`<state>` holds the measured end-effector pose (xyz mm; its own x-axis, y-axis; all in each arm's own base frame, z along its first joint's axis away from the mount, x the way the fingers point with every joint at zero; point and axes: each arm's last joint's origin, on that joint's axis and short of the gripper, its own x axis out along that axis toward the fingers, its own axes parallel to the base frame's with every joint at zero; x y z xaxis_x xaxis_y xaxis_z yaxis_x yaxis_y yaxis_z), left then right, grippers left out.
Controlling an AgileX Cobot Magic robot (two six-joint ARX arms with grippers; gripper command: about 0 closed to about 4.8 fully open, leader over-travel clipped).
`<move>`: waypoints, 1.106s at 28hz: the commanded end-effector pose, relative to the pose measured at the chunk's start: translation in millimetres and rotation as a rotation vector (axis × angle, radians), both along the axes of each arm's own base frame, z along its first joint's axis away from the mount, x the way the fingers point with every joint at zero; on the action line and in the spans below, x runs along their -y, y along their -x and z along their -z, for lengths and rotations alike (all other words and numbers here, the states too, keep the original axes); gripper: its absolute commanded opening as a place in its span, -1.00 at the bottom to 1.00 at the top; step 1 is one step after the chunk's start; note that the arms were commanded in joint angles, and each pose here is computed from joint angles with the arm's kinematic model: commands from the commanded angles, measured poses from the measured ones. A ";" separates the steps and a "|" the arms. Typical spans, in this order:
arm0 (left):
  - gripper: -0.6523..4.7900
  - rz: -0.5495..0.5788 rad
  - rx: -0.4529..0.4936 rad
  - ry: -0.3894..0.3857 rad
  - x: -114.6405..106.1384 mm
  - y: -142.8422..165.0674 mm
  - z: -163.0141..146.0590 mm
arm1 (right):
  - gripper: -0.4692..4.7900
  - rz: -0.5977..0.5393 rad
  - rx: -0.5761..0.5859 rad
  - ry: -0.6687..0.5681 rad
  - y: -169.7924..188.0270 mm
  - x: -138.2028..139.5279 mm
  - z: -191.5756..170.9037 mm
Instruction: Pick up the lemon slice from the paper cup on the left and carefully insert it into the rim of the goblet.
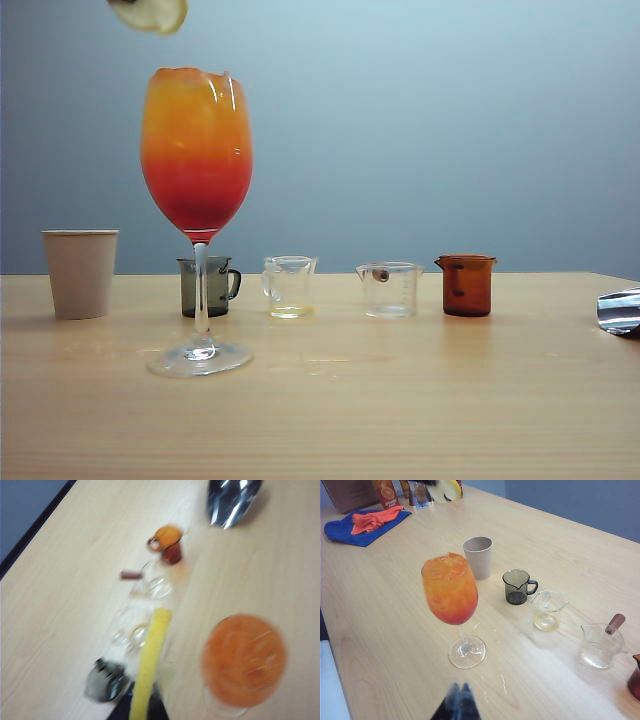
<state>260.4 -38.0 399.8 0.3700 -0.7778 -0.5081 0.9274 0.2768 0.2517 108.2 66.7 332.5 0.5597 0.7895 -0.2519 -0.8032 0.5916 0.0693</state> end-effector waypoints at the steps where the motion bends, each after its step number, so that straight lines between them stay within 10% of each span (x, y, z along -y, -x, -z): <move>1: -0.78 0.051 -0.084 0.010 9.0 12.0 -0.7 | -0.84 -0.007 0.026 -0.002 -0.1 -0.2 -2.4; 31: -0.78 0.126 -0.107 -0.267 38.5 26.4 11.4 | -0.84 -0.007 0.027 -0.003 -0.2 -0.3 -2.6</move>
